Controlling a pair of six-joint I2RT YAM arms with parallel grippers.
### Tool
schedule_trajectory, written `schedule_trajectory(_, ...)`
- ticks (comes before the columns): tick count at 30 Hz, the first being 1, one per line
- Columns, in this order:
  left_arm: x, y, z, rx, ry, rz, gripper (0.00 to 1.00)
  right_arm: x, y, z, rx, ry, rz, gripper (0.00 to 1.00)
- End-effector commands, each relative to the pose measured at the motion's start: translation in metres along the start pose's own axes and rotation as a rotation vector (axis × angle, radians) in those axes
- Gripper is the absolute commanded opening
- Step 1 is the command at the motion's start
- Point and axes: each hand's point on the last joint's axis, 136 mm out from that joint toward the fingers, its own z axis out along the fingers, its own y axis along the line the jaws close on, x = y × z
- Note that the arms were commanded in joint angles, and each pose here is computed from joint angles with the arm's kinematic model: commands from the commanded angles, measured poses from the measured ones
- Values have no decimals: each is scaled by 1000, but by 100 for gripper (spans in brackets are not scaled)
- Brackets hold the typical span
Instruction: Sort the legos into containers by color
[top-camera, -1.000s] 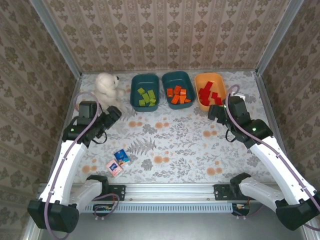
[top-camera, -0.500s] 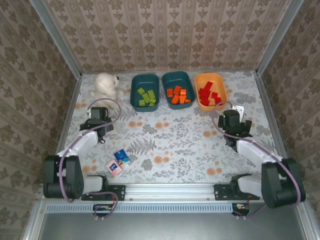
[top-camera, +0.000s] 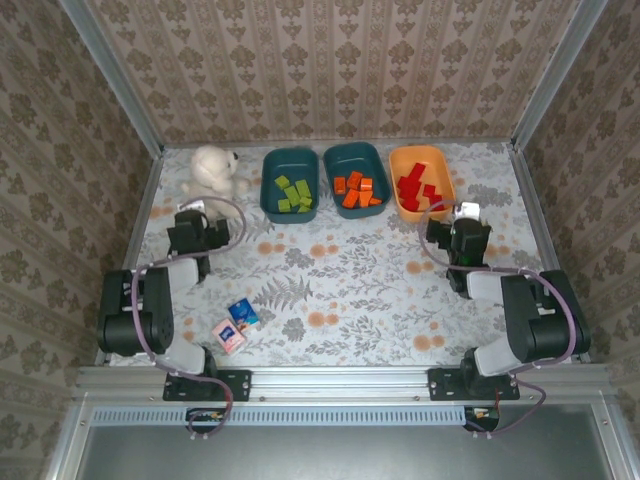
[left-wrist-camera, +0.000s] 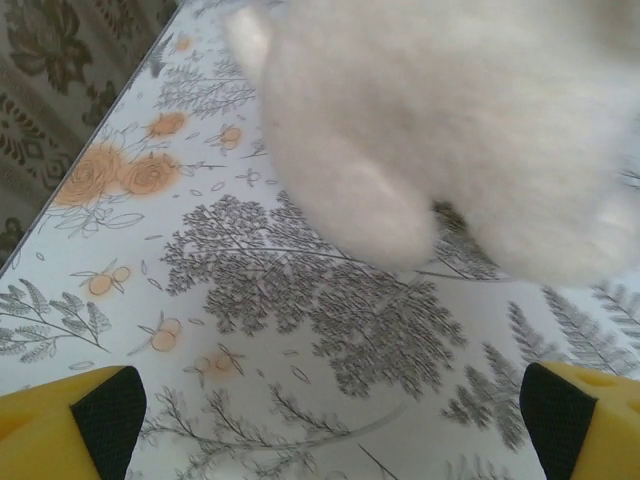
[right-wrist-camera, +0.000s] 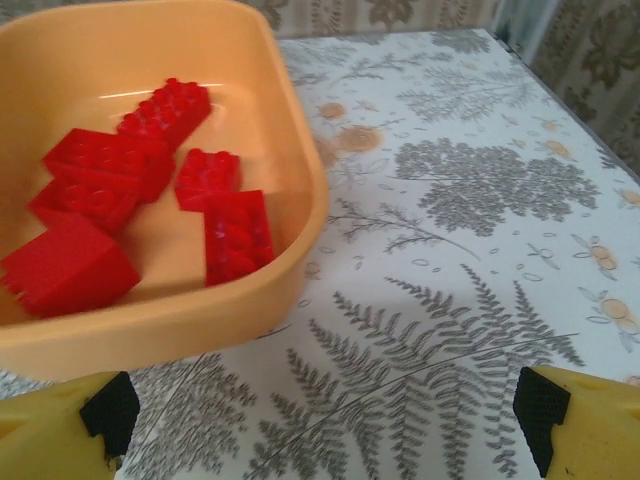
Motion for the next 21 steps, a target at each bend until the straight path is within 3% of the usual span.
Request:
schedule_trajectory(1, -13, -10, -16, 28, -232, 51, 100, -15, 10, -12, -80, -176, 17, 100)
schedule_trajectory(2, -15, -7, -20, 4, -263, 45, 100, -14, 8, -13, -74, -177, 18, 100)
schedule_trajectory(3, -11, -6, -18, 6, -216, 30, 100, -11, 8, -11, -69, -146, 18, 100)
schedule_trajectory(7, -13, -4, -11, -2, -197, 25, 100, -13, 5, 5, -23, -71, 19, 100)
schedule_trajectory(21, -13, -7, -12, 4, -199, 38, 100, -13, 13, 3, -49, -81, -8, 100)
